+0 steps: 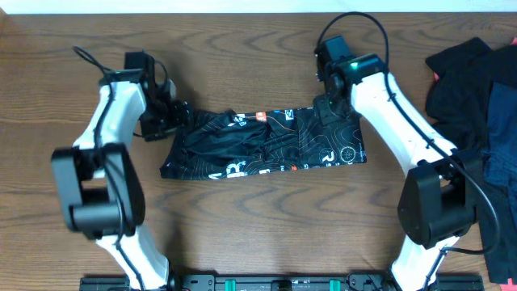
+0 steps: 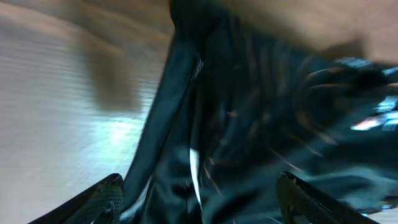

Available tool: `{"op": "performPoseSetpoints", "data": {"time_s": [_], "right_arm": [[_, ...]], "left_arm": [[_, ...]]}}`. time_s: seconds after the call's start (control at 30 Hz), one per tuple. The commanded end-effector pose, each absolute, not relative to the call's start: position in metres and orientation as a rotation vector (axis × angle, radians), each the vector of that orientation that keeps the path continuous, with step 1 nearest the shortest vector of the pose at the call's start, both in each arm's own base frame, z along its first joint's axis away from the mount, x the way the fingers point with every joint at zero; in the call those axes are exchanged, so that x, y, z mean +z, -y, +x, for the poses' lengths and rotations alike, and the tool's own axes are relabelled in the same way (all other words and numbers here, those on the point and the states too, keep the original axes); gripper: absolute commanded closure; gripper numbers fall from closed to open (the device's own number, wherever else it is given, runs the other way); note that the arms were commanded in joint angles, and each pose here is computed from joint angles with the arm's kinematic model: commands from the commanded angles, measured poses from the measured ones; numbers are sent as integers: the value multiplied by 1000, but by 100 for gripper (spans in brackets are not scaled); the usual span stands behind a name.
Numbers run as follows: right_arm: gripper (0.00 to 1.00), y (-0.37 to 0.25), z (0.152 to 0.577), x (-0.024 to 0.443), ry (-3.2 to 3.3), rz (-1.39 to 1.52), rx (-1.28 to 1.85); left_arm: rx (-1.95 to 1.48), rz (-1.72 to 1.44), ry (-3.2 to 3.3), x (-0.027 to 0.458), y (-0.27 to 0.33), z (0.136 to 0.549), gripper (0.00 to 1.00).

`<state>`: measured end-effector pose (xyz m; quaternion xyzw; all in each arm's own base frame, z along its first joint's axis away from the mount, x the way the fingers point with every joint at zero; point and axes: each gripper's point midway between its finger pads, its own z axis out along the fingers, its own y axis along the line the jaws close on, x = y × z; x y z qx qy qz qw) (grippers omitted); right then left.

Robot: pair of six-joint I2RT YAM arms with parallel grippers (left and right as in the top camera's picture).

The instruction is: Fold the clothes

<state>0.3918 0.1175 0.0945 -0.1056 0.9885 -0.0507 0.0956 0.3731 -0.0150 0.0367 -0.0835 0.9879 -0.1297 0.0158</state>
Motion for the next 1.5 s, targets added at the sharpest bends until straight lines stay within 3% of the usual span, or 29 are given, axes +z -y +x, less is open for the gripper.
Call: {"op": "performPoseSetpoints", "data": {"time_s": [0.0, 0.2, 0.27, 0.37, 0.47, 0.73, 1.0, 1.17, 1.47], "right_arm": [[33, -114, 394, 96, -2939, -254, -117], [33, -113, 395, 96, -2936, -250, -117], [32, -113, 395, 96, -2935, -250, -117], [32, -112, 395, 96, -2932, -249, -128], [33, -105, 397, 97, -2930, -232, -156], [33, -65, 397, 96, -2973, -99, -198], [33, -28, 394, 95, -3007, 32, -216], [33, -17, 393, 95, -3016, 72, -221], [33, -16, 391, 94, -3024, 74, -224]], "left_arm": [[-547, -161, -3136, 11, 28, 362, 20], [-577, -183, -3213, -15, 31, 352, 20], [-579, -182, -3217, -15, 31, 352, 35], [-589, -181, -3217, -15, 33, 351, 74], [-587, -190, -3213, -13, 32, 352, 94], [-319, -543, -3089, 26, -41, 390, 94], [-135, -635, -2966, 91, -95, 419, 94], [-182, -530, -3005, 115, -51, 421, 94], [-222, -106, -3065, 117, 94, 415, 94]]}}
